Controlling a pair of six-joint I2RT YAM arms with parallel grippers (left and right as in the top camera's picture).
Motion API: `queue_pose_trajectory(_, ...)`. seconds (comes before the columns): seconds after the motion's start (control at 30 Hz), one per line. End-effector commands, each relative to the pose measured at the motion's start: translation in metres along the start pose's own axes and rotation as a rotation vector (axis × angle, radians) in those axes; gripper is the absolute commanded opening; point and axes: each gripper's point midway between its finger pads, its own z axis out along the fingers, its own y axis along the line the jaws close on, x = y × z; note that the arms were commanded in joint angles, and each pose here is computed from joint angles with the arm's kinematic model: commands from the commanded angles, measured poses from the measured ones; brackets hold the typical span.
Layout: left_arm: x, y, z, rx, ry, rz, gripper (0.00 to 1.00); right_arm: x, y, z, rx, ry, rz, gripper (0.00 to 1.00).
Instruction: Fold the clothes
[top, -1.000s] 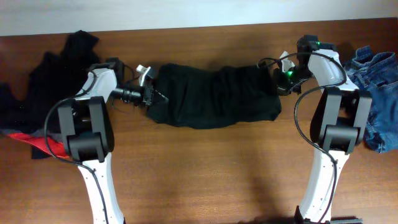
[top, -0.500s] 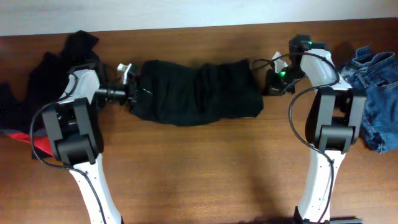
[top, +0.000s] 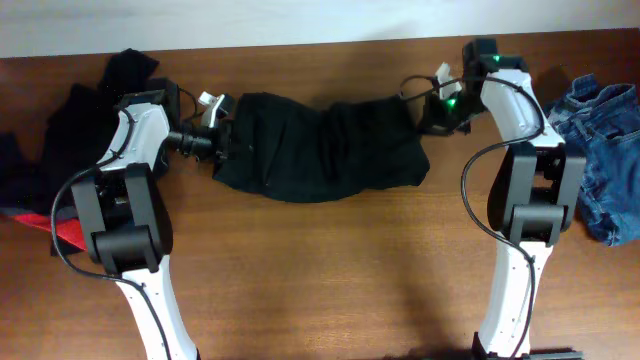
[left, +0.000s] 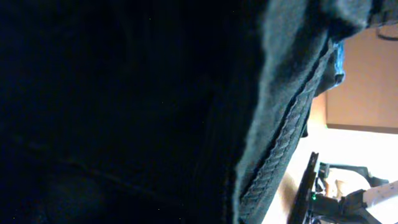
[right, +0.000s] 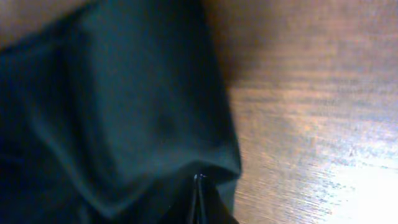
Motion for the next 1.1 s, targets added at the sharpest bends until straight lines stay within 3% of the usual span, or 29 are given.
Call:
queue_pose_trajectory(0.0, -0.010, -0.006, -0.016, -0.061, -0.028, 0.002, 0.01, -0.016, 0.018, -0.020, -0.042, -0.060, -0.018, 0.04)
queue_pose_trajectory(0.57, -0.019, -0.009, -0.024, -0.105, -0.046, -0.037, 0.01, 0.029, 0.002, 0.033, -0.010, 0.074, 0.031, 0.04)
queue_pose_trajectory(0.7, -0.027, -0.006, -0.031, -0.258, -0.045, -0.039, 0.01, 0.040, -0.006, 0.053, -0.002, 0.119, 0.046, 0.04)
queue_pose_trajectory(0.87, -0.039, -0.035, -0.028, -0.352, -0.047, 0.052, 0.01, 0.054, -0.006, 0.081, 0.004, 0.170, 0.036, 0.04)
queue_pose_trajectory(1.07, -0.046, -0.086, 0.014, -0.413, -0.014, 0.195, 0.01, 0.067, 0.004, 0.103, 0.006, 0.215, 0.010, 0.04)
